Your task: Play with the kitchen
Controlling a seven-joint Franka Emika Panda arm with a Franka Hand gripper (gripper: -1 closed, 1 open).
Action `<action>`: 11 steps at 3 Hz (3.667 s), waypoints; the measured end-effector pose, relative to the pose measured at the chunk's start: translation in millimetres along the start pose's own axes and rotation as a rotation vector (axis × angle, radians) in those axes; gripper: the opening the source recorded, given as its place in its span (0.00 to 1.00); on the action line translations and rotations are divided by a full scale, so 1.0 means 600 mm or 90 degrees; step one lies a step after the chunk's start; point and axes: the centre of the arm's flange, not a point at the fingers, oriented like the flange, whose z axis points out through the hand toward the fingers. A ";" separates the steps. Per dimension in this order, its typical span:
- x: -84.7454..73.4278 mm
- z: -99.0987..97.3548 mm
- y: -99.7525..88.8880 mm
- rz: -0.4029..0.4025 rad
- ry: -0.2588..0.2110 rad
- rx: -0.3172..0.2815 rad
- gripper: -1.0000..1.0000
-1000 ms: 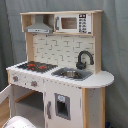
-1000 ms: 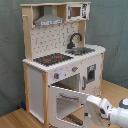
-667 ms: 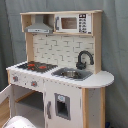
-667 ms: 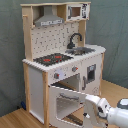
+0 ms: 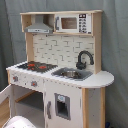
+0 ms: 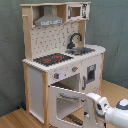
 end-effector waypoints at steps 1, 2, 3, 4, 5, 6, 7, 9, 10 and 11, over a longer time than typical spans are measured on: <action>-0.037 0.017 0.014 0.018 -0.045 -0.044 1.00; -0.075 0.031 0.050 0.027 -0.066 -0.075 1.00; -0.113 0.051 0.100 0.034 -0.085 -0.105 1.00; -0.149 0.087 0.143 0.032 -0.099 -0.128 1.00; -0.174 0.154 0.176 0.017 -0.132 -0.165 1.00; -0.187 0.204 0.193 0.005 -0.147 -0.178 1.00; -0.197 0.246 0.203 -0.014 -0.148 -0.176 1.00; -0.242 0.324 0.207 -0.043 -0.169 -0.157 1.00; -0.228 0.362 0.210 -0.038 -0.170 -0.148 1.00; -0.180 0.295 0.192 -0.031 -0.119 -0.118 1.00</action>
